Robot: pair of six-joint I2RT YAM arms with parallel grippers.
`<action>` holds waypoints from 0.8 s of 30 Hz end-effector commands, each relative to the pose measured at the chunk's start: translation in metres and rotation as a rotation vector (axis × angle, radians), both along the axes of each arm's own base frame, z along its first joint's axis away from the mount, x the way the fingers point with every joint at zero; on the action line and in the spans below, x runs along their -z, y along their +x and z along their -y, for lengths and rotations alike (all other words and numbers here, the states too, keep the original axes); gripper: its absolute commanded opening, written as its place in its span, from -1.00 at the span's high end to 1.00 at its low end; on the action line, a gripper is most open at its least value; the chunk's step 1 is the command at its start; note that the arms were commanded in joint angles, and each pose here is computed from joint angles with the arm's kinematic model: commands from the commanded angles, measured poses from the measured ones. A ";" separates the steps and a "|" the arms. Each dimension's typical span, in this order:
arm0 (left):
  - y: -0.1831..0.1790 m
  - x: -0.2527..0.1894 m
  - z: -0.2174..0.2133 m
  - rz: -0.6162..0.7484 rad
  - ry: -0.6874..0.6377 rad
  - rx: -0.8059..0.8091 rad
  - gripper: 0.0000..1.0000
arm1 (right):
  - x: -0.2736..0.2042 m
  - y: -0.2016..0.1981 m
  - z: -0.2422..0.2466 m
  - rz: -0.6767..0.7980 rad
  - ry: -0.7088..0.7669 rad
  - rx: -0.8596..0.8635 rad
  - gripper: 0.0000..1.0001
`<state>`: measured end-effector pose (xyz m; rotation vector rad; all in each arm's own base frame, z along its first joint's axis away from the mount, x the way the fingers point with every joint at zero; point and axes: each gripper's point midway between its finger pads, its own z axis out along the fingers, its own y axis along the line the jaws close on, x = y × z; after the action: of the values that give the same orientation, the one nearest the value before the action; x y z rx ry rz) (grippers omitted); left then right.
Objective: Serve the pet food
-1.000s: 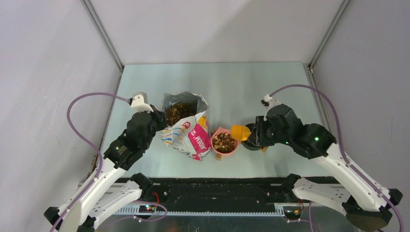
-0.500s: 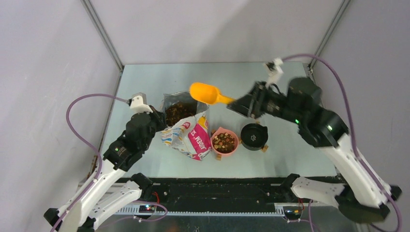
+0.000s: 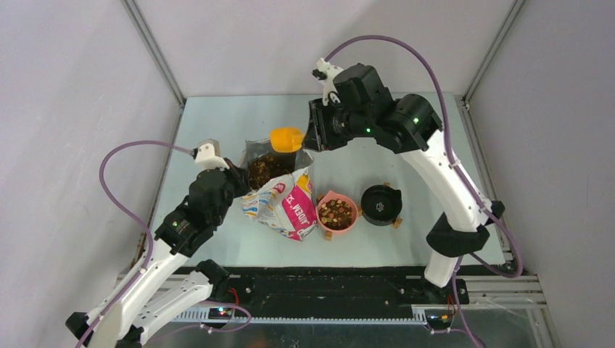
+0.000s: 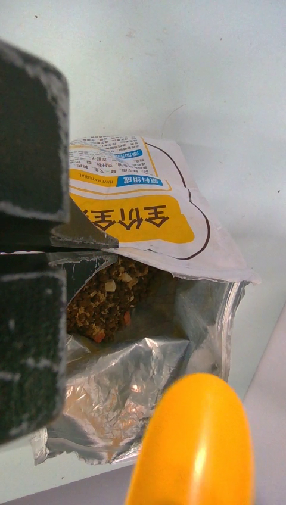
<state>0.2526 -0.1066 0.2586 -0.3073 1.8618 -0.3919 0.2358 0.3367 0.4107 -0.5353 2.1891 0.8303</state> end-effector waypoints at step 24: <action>0.000 -0.007 -0.005 0.000 -0.014 -0.034 1.00 | 0.181 0.048 0.006 -0.257 -0.577 0.072 1.00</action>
<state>0.2536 -0.1084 0.2570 -0.3282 1.8672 -0.4040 0.2765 0.3559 0.2648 -0.6659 2.5657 0.4459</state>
